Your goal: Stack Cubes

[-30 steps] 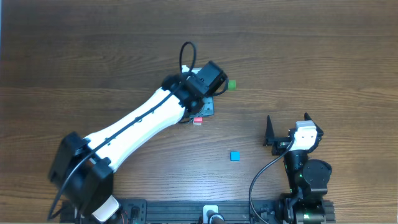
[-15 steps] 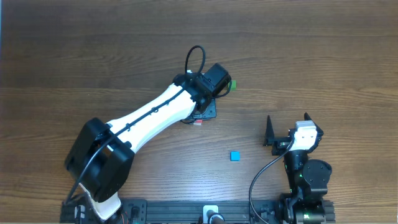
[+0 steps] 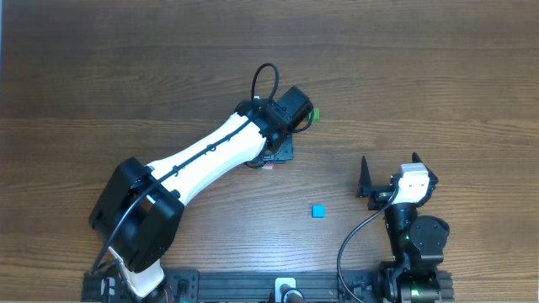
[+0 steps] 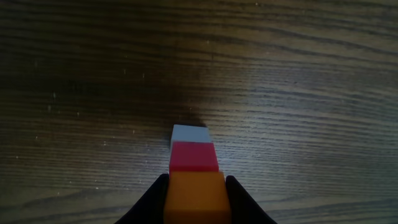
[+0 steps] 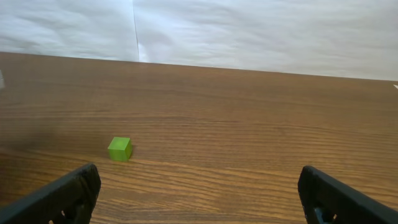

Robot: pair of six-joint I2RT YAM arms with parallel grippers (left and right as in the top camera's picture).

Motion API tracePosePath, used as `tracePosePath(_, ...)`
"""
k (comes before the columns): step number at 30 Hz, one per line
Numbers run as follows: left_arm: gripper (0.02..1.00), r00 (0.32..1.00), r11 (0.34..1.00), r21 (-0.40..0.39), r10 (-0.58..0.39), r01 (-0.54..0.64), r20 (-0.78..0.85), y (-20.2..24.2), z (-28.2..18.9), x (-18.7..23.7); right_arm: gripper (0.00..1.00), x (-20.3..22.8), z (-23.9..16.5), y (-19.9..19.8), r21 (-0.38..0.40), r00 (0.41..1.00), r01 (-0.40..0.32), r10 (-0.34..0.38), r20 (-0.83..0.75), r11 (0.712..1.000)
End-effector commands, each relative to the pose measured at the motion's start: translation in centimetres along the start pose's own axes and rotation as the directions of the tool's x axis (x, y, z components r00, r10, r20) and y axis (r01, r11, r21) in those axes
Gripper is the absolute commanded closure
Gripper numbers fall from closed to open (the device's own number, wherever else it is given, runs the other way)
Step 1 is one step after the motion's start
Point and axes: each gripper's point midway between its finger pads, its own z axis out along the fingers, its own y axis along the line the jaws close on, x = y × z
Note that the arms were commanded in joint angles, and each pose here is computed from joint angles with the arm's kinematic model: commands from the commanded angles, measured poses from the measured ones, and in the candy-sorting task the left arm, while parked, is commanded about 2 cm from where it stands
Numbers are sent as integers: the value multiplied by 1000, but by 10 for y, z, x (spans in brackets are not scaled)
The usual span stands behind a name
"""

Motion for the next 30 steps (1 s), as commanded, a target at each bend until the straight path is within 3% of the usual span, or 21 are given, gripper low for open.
tracePosePath(1, 976, 1000, 1000, -2, -18, 18, -8, -2, 1, -3, 7, 2, 0, 1, -7, 1000, -4, 4, 2, 1000)
tracePosePath(30, 947, 1000, 1000, -11, -19, 19, 9, -2, 6, -7, 9, 2, 0, 1, -7, 1000, -4, 4, 2, 1000)
